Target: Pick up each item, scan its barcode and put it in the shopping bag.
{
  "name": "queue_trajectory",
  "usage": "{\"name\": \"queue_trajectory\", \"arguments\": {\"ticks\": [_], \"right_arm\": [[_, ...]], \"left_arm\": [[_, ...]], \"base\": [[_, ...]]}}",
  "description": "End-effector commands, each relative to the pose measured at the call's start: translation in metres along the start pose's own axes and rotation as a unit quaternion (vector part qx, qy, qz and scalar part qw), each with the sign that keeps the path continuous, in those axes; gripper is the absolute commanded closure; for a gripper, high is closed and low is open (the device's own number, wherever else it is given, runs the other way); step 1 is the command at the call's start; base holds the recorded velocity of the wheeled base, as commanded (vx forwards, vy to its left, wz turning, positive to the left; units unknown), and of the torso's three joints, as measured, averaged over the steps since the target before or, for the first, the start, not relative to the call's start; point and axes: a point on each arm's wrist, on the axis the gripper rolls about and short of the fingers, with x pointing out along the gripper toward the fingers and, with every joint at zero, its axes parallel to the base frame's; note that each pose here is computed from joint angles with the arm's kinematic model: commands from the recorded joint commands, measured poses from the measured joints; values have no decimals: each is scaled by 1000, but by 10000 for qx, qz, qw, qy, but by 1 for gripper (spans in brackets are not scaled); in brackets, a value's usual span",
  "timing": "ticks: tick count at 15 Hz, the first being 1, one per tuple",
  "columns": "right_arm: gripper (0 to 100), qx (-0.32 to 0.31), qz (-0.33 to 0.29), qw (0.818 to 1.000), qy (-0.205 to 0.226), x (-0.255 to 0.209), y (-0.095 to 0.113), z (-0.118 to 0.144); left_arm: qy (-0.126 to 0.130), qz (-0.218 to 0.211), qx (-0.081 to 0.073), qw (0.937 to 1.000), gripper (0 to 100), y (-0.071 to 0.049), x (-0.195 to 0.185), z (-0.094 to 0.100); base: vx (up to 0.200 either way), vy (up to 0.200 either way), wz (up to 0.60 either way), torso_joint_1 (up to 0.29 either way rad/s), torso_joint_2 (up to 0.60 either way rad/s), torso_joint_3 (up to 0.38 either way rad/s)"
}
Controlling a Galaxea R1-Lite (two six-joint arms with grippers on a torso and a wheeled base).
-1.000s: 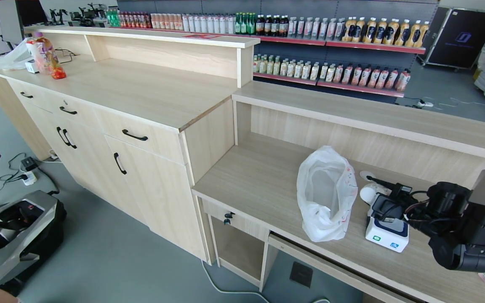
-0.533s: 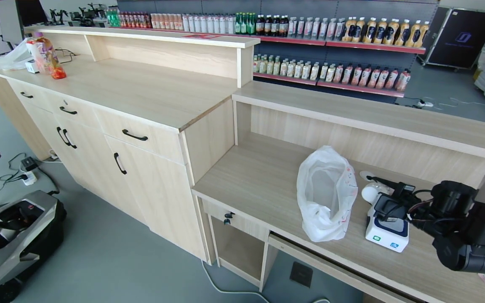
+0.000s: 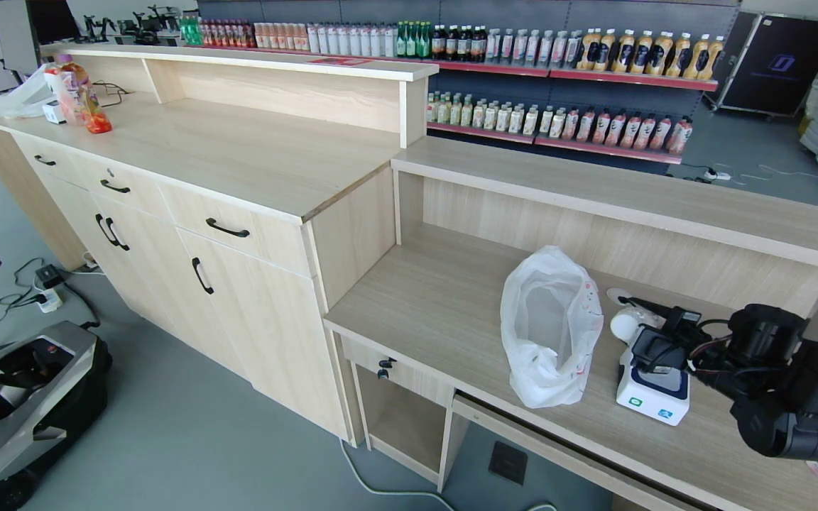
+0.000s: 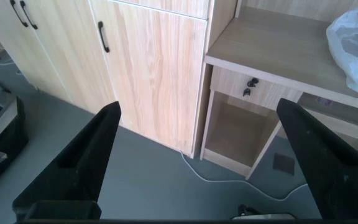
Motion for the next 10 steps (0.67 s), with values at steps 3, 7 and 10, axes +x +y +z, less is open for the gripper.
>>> {"name": "queue_trajectory", "arguments": {"ticks": [3, 7, 10], "right_arm": [[100, -52, -190, 9998, -50, -4, -15, 7], [100, 1173, -821, 9896, 160, -54, -95, 57], [100, 2042, -1489, 9655, 628, -93, -129, 83]], "left_arm": [[1, 1, 0, 10000, 0, 0, 0, 0], [1, 1, 0, 10000, 0, 0, 0, 0], [1, 1, 0, 10000, 0, 0, 0, 0]], "base": [[0, 0, 0, 0, 0, 0], [0, 0, 0, 0, 0, 0], [0, 0, 0, 0, 0, 0]]}}
